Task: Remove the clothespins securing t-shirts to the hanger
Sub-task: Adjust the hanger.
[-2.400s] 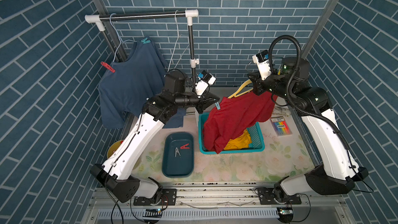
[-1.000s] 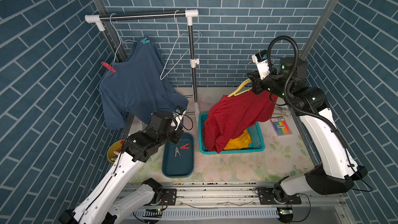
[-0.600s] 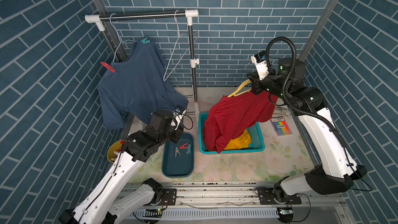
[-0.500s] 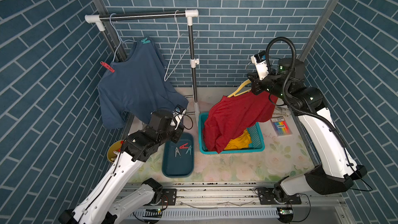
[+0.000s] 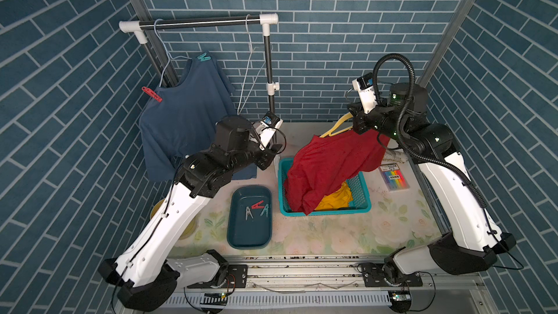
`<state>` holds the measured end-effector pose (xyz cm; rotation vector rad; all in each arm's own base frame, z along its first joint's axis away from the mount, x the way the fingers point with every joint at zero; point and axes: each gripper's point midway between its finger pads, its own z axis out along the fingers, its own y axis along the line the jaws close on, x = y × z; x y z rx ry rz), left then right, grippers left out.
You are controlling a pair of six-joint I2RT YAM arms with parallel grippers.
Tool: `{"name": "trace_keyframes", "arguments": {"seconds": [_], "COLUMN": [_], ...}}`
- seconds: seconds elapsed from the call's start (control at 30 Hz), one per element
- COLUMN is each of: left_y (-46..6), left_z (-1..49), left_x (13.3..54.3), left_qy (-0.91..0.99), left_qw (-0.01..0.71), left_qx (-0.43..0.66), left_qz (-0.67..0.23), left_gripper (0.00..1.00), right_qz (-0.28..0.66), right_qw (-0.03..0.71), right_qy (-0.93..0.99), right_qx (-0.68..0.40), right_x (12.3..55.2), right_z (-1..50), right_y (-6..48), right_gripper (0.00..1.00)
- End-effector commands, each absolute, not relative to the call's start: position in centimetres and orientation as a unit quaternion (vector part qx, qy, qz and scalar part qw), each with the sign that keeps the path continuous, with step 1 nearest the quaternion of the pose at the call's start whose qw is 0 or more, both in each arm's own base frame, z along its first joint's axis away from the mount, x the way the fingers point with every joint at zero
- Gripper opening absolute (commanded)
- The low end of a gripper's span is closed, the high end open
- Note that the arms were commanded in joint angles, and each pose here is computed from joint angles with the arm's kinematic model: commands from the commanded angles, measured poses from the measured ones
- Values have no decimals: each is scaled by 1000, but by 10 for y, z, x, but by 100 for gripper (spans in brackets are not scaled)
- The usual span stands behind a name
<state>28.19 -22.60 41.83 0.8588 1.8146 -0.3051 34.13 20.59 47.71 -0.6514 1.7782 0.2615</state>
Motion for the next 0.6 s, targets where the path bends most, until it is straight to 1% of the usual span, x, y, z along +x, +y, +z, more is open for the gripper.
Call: {"name": "trace_keyframes", "arguments": {"seconds": [0.0, 0.17, 0.27, 0.4, 0.57], "left_y": [-268, -323, -353, -383, -417], "left_z": [438, 454, 453, 451, 449], "left_x": [281, 287, 296, 309, 309], "left_qy": [714, 682, 668, 660, 648], "left_qw": [542, 535, 526, 512, 476], "left_qx": [411, 449, 466, 473, 479], "left_qz": [-163, -219, -246, -280, -352], "left_gripper": [58, 61, 62, 62, 61], "right_qz": [103, 109, 116, 129, 142], "right_qw": [617, 617, 615, 614, 609], "right_qy": [734, 734, 735, 735, 737], "right_qx": [-266, -264, -261, -259, -258], "right_x": [332, 329, 327, 322, 318], "right_z": [505, 505, 503, 503, 500], "right_y": [194, 194, 194, 195, 196], "right_gripper": [0, 0, 0, 0, 0]}}
